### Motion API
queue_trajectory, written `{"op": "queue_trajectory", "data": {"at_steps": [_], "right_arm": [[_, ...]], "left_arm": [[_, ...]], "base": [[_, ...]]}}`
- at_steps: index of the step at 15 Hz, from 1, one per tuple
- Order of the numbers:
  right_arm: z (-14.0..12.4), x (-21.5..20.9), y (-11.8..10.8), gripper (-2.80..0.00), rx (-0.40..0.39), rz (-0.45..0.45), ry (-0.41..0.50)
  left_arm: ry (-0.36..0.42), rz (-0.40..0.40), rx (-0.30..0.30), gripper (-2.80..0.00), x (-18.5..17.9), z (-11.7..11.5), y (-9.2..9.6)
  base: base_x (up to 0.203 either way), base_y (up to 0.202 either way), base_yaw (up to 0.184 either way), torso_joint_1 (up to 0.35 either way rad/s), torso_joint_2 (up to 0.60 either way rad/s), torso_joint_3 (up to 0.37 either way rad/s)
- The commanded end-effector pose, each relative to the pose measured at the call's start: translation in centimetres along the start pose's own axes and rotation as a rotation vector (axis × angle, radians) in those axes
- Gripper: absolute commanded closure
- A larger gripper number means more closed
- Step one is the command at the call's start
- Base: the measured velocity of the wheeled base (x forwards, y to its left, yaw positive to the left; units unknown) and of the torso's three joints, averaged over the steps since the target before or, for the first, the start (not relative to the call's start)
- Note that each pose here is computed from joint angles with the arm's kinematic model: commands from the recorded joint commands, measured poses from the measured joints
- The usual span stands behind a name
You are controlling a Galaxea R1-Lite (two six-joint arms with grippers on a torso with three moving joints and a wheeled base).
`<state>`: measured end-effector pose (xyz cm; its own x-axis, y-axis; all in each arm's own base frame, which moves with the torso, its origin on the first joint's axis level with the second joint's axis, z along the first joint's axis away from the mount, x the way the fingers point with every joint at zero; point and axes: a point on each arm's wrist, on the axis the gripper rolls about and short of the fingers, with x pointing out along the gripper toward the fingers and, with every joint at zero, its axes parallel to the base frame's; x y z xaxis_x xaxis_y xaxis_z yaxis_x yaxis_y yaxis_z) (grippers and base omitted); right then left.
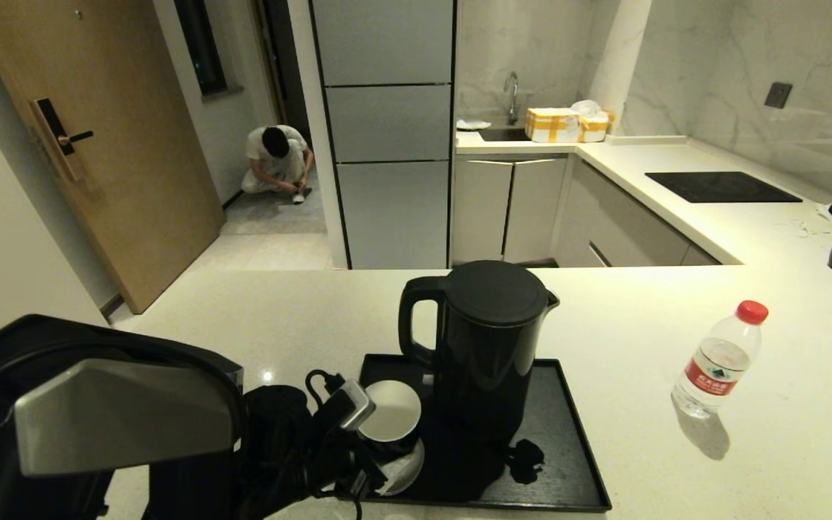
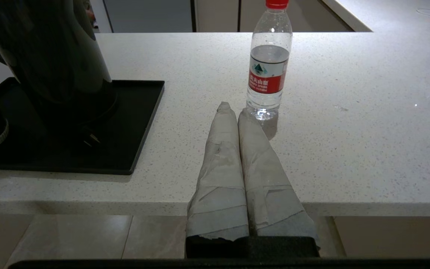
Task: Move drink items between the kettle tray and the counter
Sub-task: Pick up the tea cup
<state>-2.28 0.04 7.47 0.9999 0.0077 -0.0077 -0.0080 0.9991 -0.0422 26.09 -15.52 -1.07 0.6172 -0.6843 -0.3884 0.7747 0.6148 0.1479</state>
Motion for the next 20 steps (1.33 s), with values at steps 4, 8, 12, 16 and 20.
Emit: {"op": "queue_trajectory", "data": {"at_steps": [4,8,12,16,20], "right_arm": [[-0.04,0.01,0.00,0.00,-0.001,0.000,0.002],[-0.04,0.01,0.00,0.00,-0.001,-0.001,0.002],[-0.04,0.01,0.00,0.00,-0.001,0.000,0.002],[-0.04,0.01,0.00,0.00,-0.001,0.000,0.002],[-0.04,0.01,0.00,0.00,-0.001,-0.001,0.002]], "left_arm": [[-0.019,0.013,0.009,-2.80,0.41,0.27,0.13],[-0.018,0.007,0.012,-2.80,0.50,0.29,-0.10],[-0.023,0.019,0.015,-2.80,0.86,0.36,-0.04],[-0.023,0.019,0.015,-2.80,0.91,0.35,-0.03],[-0.025,0.019,0.016,-2.80,0.94,0.38,-0.01]], "base": [[0.000,0.000,0.000,0.000,0.00,0.000],[0.000,0.000,0.000,0.000,0.00,0.000],[0.000,0.000,0.000,0.000,0.00,0.000],[0.000,0.000,0.000,0.000,0.00,0.000],[0.000,0.000,0.000,0.000,0.00,0.000]]}}
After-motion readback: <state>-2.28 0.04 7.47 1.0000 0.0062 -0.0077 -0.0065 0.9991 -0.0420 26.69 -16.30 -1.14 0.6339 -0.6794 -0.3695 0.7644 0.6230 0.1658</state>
